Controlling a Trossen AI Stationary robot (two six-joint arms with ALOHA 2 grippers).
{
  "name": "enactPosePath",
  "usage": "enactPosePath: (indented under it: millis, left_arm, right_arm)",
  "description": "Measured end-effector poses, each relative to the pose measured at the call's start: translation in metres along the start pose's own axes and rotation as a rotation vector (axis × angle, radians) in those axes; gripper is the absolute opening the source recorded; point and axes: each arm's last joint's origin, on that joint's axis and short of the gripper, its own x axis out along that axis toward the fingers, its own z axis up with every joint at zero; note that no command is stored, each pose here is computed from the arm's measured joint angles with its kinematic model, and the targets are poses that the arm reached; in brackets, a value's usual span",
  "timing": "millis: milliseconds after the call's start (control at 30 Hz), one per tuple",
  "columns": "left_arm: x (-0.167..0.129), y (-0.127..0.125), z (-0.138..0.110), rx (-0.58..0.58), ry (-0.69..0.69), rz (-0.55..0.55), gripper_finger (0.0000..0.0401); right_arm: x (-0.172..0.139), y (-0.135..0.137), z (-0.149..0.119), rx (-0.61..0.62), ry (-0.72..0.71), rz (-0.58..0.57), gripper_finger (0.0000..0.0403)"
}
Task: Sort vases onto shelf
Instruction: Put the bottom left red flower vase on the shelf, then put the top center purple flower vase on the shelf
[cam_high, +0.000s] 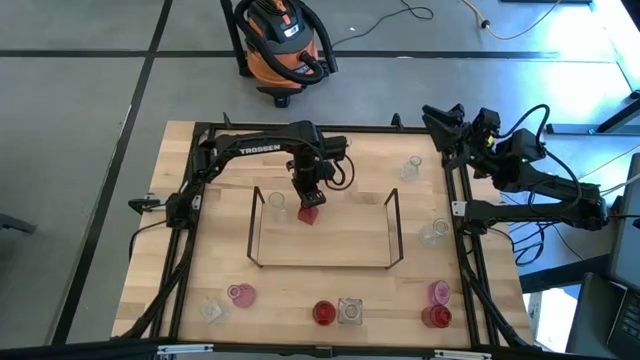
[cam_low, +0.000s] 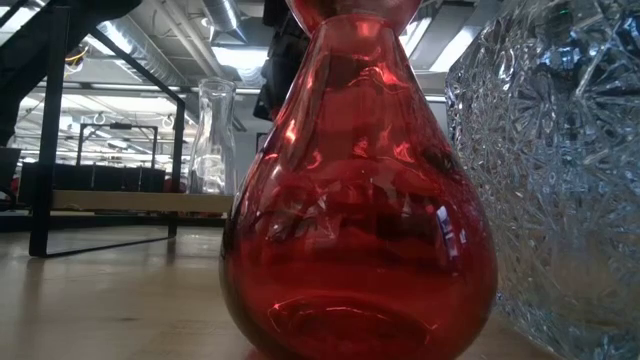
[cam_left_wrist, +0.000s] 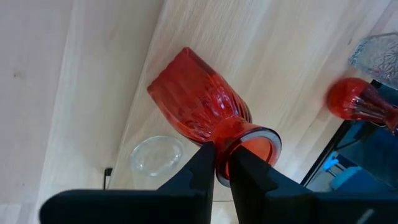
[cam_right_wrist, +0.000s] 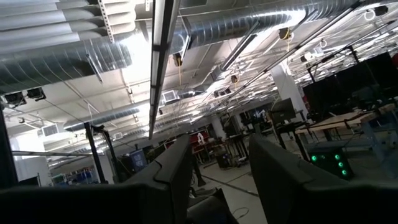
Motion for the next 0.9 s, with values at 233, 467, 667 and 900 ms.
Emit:
enactPosePath:
  millis: [233, 467, 667, 900]
  left_arm:
    - [0.000, 0.000, 0.000, 0.022, 0.000, 0.003, 0.0064]
    - [0.000, 0.000, 0.000, 0.021, 0.001, 0.011, 0.0096]
    - [-0.006, -0.001, -0.002, 0.022, -0.009, 0.041, 0.0111]
    - [-0.027, -0.008, -0.001, 0.046, -0.086, 0.053, 0.0114]
  right_arm:
    - [0.000, 0.000, 0.000, 0.000, 0.000, -0.001, 0.0147]
    - [0.000, 0.000, 0.000, 0.000, -0.001, -0.001, 0.0147]
    - [0.000, 0.000, 0.000, 0.000, -0.001, -0.001, 0.0147]
    - [0.000, 0.000, 0.000, 0.000, -0.001, -0.002, 0.0147]
